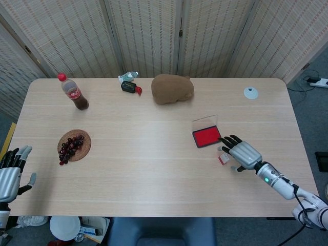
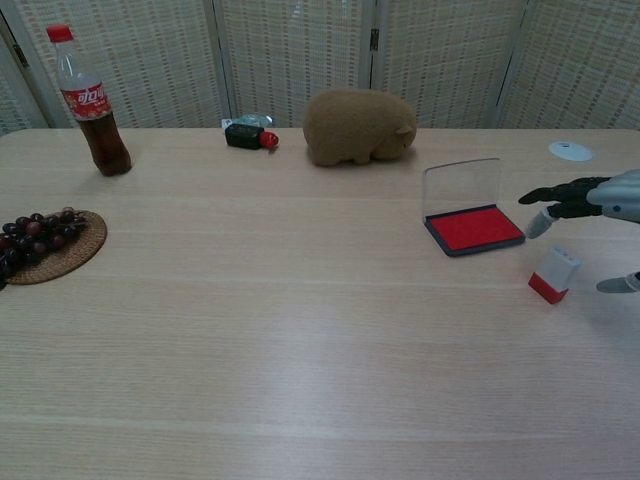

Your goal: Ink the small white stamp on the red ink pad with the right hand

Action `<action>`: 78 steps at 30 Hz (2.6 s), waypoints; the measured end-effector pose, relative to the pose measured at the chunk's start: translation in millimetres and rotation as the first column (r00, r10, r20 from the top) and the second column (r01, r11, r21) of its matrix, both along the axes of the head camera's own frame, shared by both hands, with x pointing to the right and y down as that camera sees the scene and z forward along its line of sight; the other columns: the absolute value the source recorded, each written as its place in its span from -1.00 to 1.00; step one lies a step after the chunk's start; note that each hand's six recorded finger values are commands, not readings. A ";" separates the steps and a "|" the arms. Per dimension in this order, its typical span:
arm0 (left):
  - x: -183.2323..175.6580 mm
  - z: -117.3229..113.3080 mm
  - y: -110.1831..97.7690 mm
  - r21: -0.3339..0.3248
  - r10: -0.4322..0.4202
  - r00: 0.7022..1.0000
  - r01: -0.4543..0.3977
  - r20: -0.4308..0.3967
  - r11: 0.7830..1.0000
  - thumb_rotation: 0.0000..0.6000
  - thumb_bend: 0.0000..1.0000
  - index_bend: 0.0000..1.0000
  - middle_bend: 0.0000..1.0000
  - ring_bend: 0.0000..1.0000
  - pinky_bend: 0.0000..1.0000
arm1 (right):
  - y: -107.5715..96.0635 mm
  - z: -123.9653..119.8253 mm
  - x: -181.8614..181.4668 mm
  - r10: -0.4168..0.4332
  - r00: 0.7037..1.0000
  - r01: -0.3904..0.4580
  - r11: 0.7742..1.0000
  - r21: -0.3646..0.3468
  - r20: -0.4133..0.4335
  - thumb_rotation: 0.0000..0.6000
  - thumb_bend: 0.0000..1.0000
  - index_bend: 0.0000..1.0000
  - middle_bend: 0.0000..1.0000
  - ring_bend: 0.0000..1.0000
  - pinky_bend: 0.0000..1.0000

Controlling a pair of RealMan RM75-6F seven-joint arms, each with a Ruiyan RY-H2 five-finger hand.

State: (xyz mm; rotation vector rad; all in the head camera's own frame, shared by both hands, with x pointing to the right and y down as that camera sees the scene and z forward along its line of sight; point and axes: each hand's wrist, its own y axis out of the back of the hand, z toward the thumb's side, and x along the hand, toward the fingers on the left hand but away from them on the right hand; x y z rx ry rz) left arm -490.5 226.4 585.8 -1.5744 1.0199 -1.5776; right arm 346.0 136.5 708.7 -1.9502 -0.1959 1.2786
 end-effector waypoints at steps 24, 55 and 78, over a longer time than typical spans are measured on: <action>3.0 -9.8 4.2 0.006 0.028 0.997 -0.028 -0.072 1.000 1.00 -0.15 -1.00 -1.00 -1.00 -1.00 | 6.3 5.8 -7.7 0.047 0.998 -0.045 0.997 0.062 -0.034 1.00 -0.56 -0.39 -0.94 -1.00 -1.00; 8.6 -14.6 4.8 0.046 0.070 0.991 -0.066 -0.112 0.997 1.00 -0.15 -1.00 -1.00 -1.00 -1.00 | -0.4 6.5 -13.8 0.060 0.997 -0.056 0.993 0.108 -0.038 1.00 -0.49 0.44 -0.85 -1.00 -1.00; 1.9 -14.6 1.6 0.037 0.043 0.989 -0.038 -0.143 0.999 1.00 -0.15 -1.00 -1.00 -1.00 -1.00 | -78.3 1.2 -46.1 0.166 0.986 -0.162 0.977 0.137 -0.012 1.00 -0.48 0.53 -0.82 -1.00 -1.00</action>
